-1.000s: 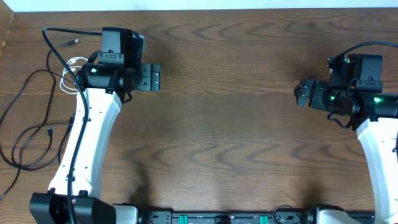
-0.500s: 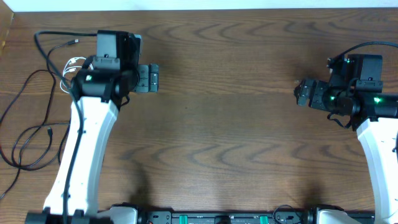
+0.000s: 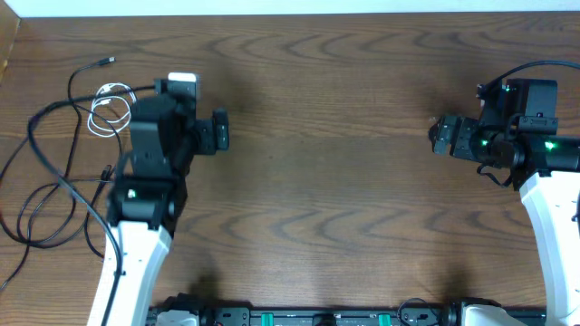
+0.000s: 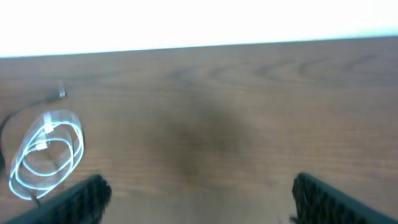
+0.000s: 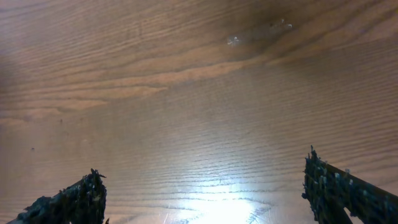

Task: Untangle cables

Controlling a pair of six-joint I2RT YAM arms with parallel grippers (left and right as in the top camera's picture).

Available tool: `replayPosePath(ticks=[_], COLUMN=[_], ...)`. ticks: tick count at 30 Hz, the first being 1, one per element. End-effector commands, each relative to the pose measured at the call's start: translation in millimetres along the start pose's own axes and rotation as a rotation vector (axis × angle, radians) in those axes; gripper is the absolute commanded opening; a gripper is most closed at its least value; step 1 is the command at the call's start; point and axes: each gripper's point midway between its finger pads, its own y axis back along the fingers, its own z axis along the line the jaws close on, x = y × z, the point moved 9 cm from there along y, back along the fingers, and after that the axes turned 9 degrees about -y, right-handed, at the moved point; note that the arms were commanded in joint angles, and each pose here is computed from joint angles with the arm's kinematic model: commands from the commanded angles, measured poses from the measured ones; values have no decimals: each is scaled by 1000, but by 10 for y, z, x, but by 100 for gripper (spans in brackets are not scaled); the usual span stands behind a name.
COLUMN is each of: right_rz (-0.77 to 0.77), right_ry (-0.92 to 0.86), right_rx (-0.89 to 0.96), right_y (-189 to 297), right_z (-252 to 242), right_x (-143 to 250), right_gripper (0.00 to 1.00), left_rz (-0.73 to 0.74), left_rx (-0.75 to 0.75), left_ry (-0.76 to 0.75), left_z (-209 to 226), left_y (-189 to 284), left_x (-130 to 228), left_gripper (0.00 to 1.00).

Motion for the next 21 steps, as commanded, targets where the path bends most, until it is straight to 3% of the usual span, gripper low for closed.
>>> replayPosePath(ticks=[1, 11, 21], right_rz=[-18, -18, -18], right_ry=[17, 18, 17], right_rx=[-3, -3, -3], right_y=[53, 53, 53], right_z=[11, 11, 11], right_x=[-12, -11, -11], right_gripper=[99, 99, 99], left_rz=[-130, -656, -792], left_rx=[-2, -71, -118], left_ry=[-11, -13, -40], left_z=[-31, -109, -162], left_y=[66, 337, 554], left_x=[155, 607, 1040], left_gripper=[94, 94, 94])
